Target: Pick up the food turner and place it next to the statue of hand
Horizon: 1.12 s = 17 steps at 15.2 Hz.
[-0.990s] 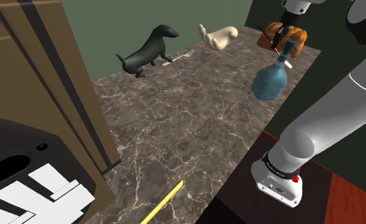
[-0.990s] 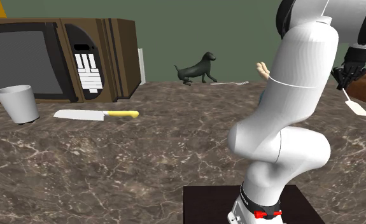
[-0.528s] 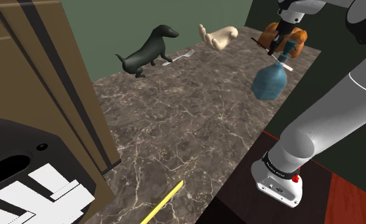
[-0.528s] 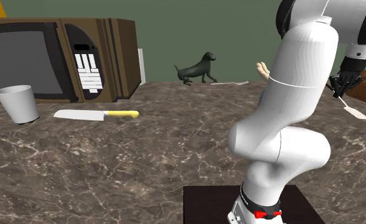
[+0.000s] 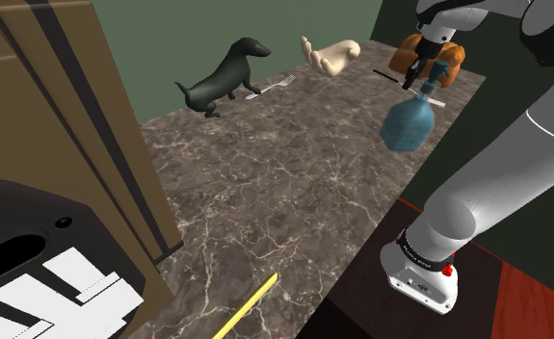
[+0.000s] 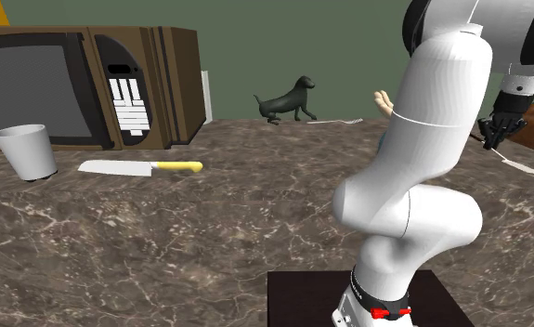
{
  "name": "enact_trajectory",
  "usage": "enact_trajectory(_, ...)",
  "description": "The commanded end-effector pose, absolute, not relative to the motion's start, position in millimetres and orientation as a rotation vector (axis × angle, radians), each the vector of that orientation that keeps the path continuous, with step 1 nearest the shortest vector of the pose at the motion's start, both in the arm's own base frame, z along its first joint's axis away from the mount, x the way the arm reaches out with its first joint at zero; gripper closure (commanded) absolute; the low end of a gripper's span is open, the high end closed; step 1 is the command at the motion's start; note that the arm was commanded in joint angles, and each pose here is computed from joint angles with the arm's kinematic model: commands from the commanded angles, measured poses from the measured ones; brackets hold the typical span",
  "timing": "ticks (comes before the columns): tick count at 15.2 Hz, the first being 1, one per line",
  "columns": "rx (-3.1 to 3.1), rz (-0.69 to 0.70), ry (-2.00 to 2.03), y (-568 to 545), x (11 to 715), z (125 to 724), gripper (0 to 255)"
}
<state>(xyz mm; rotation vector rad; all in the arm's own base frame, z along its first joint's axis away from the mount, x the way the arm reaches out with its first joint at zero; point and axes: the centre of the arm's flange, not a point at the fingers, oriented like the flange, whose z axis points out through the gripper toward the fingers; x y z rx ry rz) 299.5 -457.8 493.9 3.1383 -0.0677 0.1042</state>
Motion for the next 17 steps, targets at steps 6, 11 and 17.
enact_trajectory(6, 3.138, 0.104, -0.068, -458, 300, 494, 0)
enact_trajectory(11, 3.138, 0.104, -0.068, -458, 299, 507, 0)
enact_trajectory(17, 3.138, 0.104, -0.068, -458, 296, 544, 0)
